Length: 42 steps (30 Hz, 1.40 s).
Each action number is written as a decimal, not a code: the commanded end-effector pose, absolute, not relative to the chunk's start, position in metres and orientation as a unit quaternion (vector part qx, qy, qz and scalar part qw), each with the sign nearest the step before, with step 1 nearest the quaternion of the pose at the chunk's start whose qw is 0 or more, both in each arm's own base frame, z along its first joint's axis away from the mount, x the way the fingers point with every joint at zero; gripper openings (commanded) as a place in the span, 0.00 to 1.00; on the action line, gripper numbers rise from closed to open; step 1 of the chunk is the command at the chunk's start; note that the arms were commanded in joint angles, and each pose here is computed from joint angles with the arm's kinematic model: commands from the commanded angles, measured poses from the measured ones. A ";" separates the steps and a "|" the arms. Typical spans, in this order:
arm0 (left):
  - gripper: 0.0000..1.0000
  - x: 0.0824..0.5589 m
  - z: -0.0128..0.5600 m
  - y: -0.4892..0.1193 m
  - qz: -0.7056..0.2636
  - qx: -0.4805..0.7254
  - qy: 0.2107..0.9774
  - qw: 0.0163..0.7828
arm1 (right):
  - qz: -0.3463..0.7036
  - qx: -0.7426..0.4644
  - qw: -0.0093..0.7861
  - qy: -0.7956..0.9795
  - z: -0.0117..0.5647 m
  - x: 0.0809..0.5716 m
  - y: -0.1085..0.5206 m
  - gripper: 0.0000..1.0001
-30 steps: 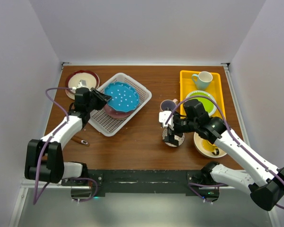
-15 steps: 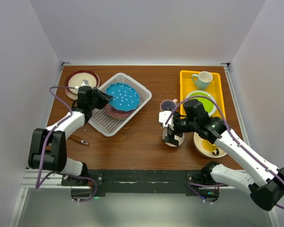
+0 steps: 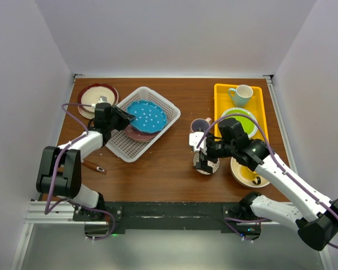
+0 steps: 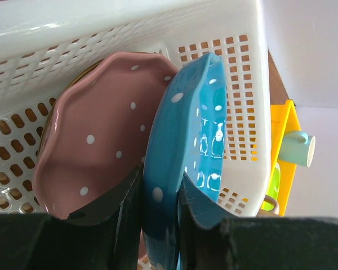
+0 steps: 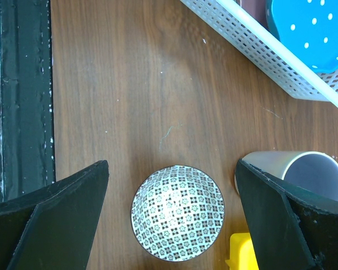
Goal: Place the mixed dishes into the plastic bin
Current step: Place the plate in the plastic bin.
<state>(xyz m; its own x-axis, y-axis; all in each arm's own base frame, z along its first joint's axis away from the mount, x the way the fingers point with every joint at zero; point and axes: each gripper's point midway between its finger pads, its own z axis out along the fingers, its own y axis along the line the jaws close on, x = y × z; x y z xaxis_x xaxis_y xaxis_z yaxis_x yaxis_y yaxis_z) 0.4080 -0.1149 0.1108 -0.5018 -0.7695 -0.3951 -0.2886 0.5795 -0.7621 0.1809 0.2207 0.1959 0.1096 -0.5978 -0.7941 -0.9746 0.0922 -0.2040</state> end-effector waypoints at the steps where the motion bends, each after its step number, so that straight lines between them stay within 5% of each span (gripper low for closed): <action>1: 0.28 0.439 0.172 -0.117 -0.369 -0.306 0.756 0.445 | 0.238 -0.633 0.414 0.609 0.202 0.184 0.224 0.98; 21: 0.65 0.420 0.153 -0.108 -0.316 -0.269 0.792 0.447 | 0.239 -0.633 0.414 0.609 0.201 0.184 0.224 0.98; 42: 0.73 0.401 0.145 -0.089 -0.248 -0.247 0.822 0.450 | 0.240 -0.632 0.416 0.609 0.202 0.184 0.224 0.98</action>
